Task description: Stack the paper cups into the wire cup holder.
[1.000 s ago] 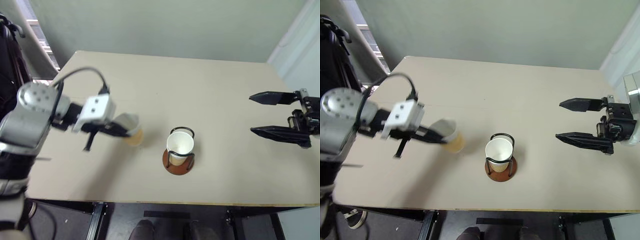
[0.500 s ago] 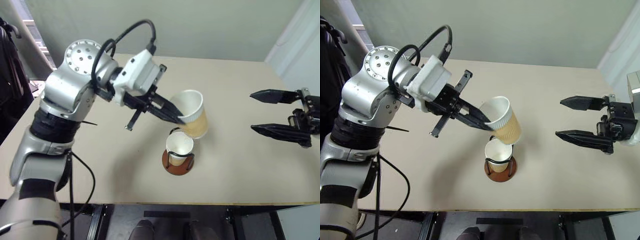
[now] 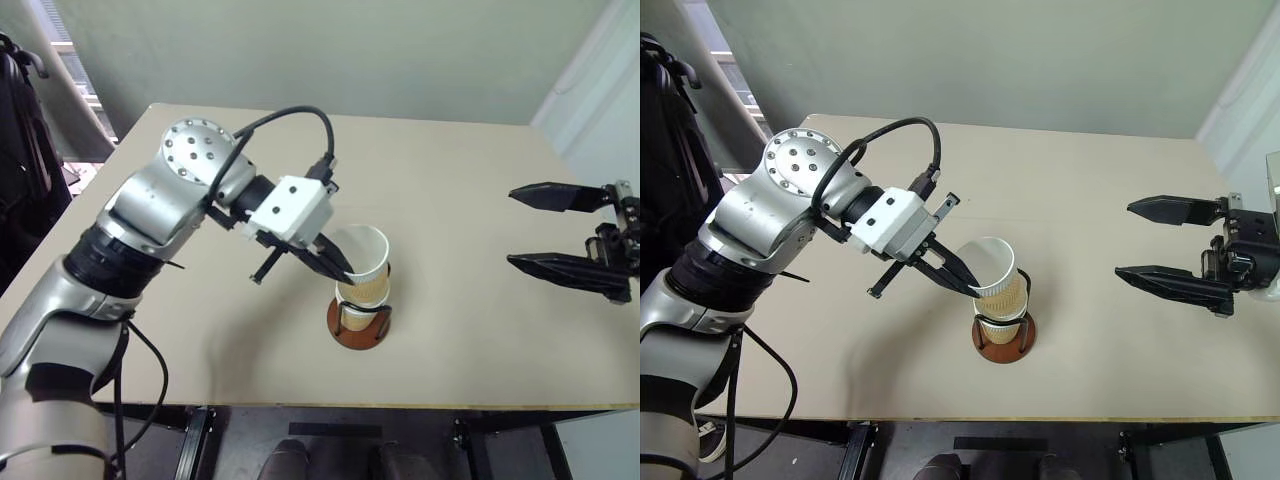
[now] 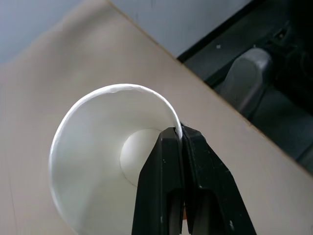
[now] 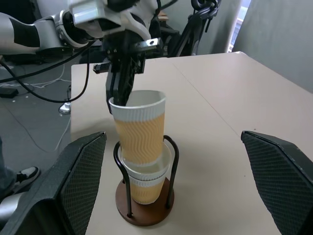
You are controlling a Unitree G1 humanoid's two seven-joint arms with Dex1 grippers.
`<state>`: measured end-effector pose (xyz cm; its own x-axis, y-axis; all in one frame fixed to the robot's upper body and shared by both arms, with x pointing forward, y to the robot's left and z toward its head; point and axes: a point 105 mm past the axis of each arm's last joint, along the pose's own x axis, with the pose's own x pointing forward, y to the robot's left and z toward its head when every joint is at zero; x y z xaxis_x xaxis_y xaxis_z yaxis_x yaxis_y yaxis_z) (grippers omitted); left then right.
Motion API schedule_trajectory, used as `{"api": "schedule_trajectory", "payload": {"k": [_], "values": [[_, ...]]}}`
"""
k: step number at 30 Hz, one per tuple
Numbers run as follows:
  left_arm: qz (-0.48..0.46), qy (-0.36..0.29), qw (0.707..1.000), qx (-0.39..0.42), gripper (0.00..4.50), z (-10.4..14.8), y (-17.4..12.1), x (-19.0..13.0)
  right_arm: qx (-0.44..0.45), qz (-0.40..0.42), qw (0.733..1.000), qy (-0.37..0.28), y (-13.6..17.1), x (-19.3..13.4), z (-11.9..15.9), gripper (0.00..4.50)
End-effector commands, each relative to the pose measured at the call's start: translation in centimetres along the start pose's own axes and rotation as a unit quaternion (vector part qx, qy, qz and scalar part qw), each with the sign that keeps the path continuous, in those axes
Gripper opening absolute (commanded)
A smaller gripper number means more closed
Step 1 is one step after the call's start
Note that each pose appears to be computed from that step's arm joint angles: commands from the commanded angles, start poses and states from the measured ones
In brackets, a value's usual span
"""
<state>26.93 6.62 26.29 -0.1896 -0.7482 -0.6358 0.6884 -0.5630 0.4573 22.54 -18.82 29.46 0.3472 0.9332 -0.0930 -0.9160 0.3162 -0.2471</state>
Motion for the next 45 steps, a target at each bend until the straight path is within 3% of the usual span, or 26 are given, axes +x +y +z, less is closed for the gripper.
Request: {"api": "schedule_trajectory", "payload": {"k": [1,11,14,25,29,34,36,38,40,41,43,45], "values": [[-0.016,0.011,1.000,0.017,0.06,0.0,-0.2,0.0,-0.024,-0.008,1.000,-0.006,0.2,-0.4,1.1,4.50],[-0.020,-0.002,1.000,0.012,0.06,0.2,-0.2,0.8,-0.023,-0.005,1.000,-0.005,0.2,-0.3,1.0,4.50],[-0.020,-0.008,1.000,0.002,0.64,0.3,-0.2,0.8,-0.023,-0.006,1.000,-0.004,0.2,-0.3,1.0,4.50],[0.003,0.001,1.000,0.013,4.48,0.1,0.1,0.5,-0.022,-0.004,1.000,-0.005,0.1,-0.1,0.8,4.50],[0.126,0.000,0.992,-0.011,4.48,-0.2,2.3,-2.0,-0.023,-0.002,1.000,-0.008,-0.2,0.0,0.7,4.50],[0.268,-0.010,0.960,-0.081,4.48,-0.8,3.2,-5.8,-0.023,-0.002,1.000,-0.006,-0.6,0.1,0.5,4.50],[0.341,0.008,0.933,-0.113,4.48,-1.8,3.6,-7.7,-0.024,-0.010,1.000,0.000,-1.1,0.1,0.1,4.50],[0.432,0.044,0.886,-0.166,4.48,-4.1,4.2,-10.1,-0.024,-0.021,0.999,0.005,-1.6,0.0,-0.3,4.50],[0.544,0.099,0.802,-0.226,4.48,-7.4,4.4,-13.7,-0.024,-0.037,0.999,0.011,-2.3,-0.1,-0.8,4.50],[0.600,0.125,0.746,-0.259,4.48,-9.2,3.9,-15.9,-0.024,-0.047,0.999,0.015,-2.8,-0.2,-1.1,4.50],[0.669,0.166,0.657,-0.304,4.48,-12.0,1.8,-19.2,-0.023,-0.071,0.997,0.015,-3.7,-0.4,-1.5,4.50],[0.707,0.197,0.589,-0.339,4.48,-14.3,-1.0,-21.2,-0.022,-0.098,0.995,0.011,-4.7,-0.7,-1.9,4.50]]}}
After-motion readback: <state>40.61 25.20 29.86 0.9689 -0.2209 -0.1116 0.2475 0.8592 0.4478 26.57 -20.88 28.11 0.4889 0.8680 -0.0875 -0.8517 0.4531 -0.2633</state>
